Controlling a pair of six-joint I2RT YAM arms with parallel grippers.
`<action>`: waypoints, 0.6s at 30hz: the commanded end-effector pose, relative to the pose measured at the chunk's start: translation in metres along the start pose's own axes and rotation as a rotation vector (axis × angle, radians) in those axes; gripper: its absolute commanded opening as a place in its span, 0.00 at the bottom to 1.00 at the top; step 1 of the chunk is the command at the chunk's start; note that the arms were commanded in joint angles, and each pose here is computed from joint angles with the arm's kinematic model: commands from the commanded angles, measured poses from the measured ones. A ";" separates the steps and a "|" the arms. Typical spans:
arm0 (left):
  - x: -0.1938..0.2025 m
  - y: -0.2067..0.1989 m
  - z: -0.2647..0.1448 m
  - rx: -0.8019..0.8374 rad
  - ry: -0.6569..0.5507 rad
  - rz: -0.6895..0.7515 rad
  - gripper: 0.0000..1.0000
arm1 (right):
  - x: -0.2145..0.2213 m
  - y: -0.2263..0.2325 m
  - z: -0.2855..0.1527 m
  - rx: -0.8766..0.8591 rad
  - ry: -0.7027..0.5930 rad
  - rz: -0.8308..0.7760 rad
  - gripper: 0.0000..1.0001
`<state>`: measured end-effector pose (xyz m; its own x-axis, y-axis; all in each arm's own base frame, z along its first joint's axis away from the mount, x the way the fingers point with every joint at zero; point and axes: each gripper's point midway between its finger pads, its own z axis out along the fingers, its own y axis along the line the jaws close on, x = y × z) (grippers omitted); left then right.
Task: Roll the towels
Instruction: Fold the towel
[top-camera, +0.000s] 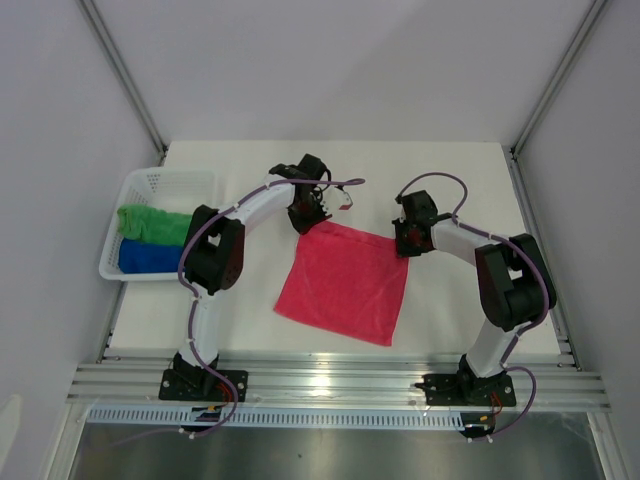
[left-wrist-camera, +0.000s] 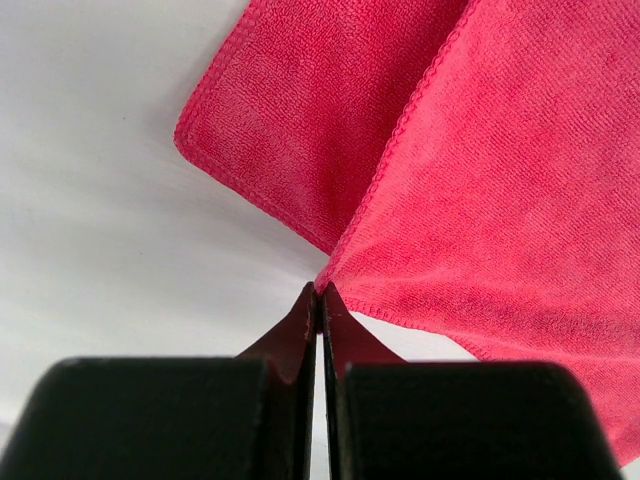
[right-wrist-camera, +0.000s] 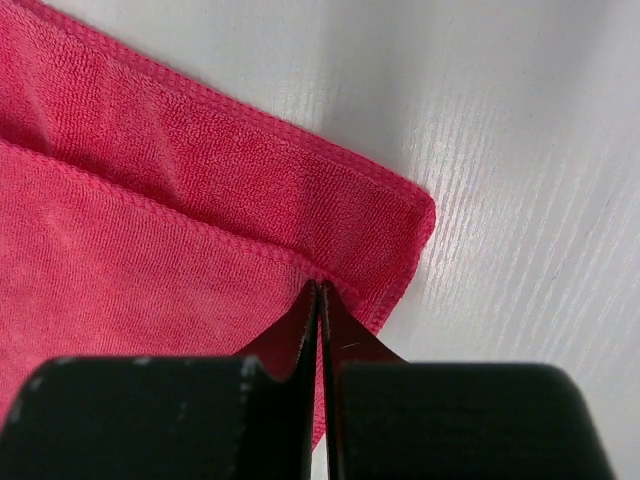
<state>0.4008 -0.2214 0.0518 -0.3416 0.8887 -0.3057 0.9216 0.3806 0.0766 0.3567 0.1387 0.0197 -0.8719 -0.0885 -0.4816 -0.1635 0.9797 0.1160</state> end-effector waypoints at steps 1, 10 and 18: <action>-0.005 0.006 -0.011 -0.027 -0.025 -0.004 0.01 | -0.011 0.002 -0.005 0.006 -0.033 -0.012 0.00; -0.007 0.007 -0.014 -0.033 -0.032 -0.004 0.01 | -0.018 -0.001 -0.016 0.031 -0.054 -0.017 0.16; -0.007 0.007 -0.013 -0.033 -0.028 -0.003 0.01 | -0.009 0.003 -0.010 0.050 -0.035 -0.034 0.09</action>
<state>0.4008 -0.2213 0.0518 -0.3416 0.8888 -0.3055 0.9215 0.3806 0.0768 0.3549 0.1386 0.0214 -0.8672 -0.1086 -0.4860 -0.1692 0.9821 0.0826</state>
